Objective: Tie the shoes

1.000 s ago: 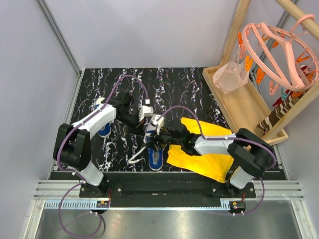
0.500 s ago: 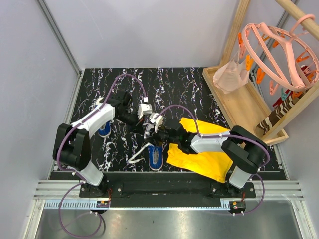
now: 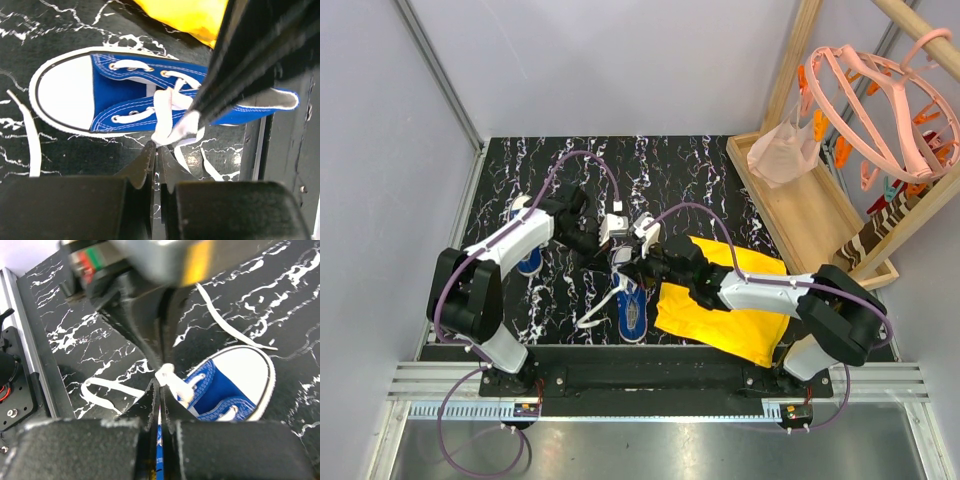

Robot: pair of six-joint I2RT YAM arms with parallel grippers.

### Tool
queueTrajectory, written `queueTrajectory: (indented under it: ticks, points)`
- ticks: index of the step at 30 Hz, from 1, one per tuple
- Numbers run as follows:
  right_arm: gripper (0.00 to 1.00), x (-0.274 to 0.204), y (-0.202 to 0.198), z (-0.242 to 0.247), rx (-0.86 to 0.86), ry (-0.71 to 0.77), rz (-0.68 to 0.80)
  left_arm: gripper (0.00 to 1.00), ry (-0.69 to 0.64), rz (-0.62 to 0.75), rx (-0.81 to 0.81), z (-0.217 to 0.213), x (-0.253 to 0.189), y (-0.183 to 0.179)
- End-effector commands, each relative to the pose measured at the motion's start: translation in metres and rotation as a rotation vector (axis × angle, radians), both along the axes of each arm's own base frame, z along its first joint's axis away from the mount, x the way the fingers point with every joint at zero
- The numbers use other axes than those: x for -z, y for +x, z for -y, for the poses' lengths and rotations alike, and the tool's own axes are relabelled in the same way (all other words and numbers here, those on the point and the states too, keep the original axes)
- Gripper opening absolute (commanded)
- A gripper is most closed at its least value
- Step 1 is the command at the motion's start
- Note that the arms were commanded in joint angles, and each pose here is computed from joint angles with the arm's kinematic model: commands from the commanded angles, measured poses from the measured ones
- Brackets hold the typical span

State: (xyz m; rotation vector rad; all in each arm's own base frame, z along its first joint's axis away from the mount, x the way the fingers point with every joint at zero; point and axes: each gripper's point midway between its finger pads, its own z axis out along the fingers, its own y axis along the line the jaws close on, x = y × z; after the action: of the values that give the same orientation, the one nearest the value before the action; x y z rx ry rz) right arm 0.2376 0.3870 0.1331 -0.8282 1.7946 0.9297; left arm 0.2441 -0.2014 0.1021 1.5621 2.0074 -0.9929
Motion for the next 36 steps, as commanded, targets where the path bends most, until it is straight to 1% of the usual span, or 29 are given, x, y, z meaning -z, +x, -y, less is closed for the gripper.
queueTrajectory:
  ticks: [1,8,11,15,17,19,20,23,25,26,27,29,30,32,33,34,35,36]
  points:
    - [0.00,-0.007,0.010,0.015,0.071,0.020,0.004,0.06,0.018,0.047,0.072,-0.004,0.004,-0.007]
    - [0.00,0.004,0.006,0.026,0.081,-0.008,-0.019,0.04,0.041,0.070,0.094,-0.011,0.010,-0.012]
    - [0.00,0.007,0.003,0.030,0.084,-0.016,-0.024,0.07,0.040,0.098,0.123,-0.014,0.012,-0.016]
    - [0.00,0.007,-0.002,0.029,0.052,-0.015,-0.021,0.00,0.049,0.122,0.111,-0.014,0.015,-0.012]
    - [0.08,0.004,-0.004,0.028,0.029,-0.015,-0.016,0.00,0.069,0.125,0.081,-0.016,0.015,-0.005]
    - [0.15,-0.002,-0.006,0.025,0.008,-0.012,-0.006,0.00,0.081,0.117,0.066,-0.018,0.016,-0.004]
    - [0.25,-0.006,-0.006,0.026,-0.003,-0.019,0.012,0.00,0.097,0.115,0.055,-0.020,0.018,-0.002]
    - [0.41,-0.016,-0.012,0.032,-0.044,-0.038,0.067,0.00,0.107,0.094,0.032,-0.024,0.021,-0.003]
    - [0.48,-0.018,-0.019,0.038,-0.075,-0.046,0.089,0.00,0.106,0.065,0.009,-0.024,0.023,-0.005]
    - [0.52,-0.027,-0.022,0.043,-0.098,-0.052,0.143,0.00,0.108,0.054,-0.001,-0.024,0.023,-0.005]
    - [0.58,-0.025,-0.031,0.044,-0.142,-0.052,0.153,0.00,0.110,0.039,-0.007,-0.024,0.024,-0.005]
    - [0.62,-0.031,-0.040,0.047,-0.211,-0.060,0.223,0.00,0.109,0.010,-0.023,-0.022,0.023,-0.004]
    - [0.65,-0.033,-0.051,0.044,-0.282,-0.049,0.227,0.00,0.110,-0.016,-0.027,-0.021,0.025,-0.005]
    - [0.66,-0.026,-0.063,0.039,-0.380,-0.067,0.216,0.00,0.102,-0.043,-0.035,-0.018,0.024,-0.004]
    - [0.68,-0.033,-0.074,0.032,-0.466,-0.038,0.213,0.00,0.104,-0.065,-0.037,-0.018,0.026,-0.006]
    - [0.69,-0.029,-0.081,0.027,-0.511,-0.044,0.198,0.00,0.103,-0.077,-0.052,-0.018,0.025,-0.004]
    - [0.69,-0.013,-0.088,0.019,-0.559,-0.070,0.174,0.00,0.100,-0.086,-0.057,-0.017,0.025,-0.003]
    - [0.69,-0.016,-0.089,0.009,-0.585,-0.065,0.180,0.00,0.101,-0.100,-0.063,-0.016,0.027,-0.004]
